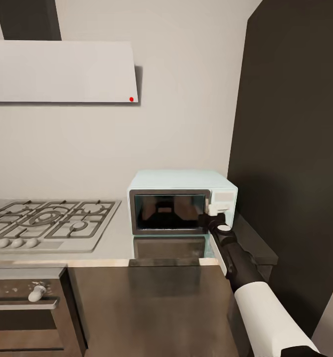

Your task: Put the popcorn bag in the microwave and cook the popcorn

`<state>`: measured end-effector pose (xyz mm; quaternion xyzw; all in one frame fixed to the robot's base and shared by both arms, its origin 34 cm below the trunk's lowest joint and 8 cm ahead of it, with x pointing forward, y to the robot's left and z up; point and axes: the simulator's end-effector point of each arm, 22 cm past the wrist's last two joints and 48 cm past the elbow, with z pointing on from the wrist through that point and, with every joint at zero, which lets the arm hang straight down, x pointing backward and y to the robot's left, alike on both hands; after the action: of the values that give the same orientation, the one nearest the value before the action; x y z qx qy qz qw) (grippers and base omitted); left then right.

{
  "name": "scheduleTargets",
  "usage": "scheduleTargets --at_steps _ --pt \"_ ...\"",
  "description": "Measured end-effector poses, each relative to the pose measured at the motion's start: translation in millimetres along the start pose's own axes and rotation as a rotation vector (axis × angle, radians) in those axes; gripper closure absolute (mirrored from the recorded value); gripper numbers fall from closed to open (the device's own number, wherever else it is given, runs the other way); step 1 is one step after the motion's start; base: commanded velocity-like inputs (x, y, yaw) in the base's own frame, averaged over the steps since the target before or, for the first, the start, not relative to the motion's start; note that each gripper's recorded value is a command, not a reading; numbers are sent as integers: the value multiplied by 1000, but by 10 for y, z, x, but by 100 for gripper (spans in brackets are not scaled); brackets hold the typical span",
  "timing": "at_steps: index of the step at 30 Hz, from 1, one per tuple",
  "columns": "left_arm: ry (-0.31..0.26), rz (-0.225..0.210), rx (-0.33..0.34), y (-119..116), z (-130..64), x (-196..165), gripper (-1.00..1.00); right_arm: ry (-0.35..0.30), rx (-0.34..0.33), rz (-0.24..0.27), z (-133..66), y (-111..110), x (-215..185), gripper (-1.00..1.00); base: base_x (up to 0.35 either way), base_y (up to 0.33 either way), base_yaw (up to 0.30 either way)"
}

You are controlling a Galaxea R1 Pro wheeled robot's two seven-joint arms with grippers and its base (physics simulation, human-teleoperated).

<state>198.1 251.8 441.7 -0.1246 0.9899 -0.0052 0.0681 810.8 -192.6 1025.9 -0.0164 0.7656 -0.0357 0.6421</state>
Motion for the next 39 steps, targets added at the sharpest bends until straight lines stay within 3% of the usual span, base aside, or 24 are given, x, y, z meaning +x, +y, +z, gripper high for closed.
scheduleTargets --at_steps 11,39 --pt "0 0 0 -2 0 1 -100 1 5 -3 -2 -4 0 100 -5 0 0" --pt "2 3 1 -10 1 10 -100 0 -46 21 -1 122 1 100 -123 0 0"
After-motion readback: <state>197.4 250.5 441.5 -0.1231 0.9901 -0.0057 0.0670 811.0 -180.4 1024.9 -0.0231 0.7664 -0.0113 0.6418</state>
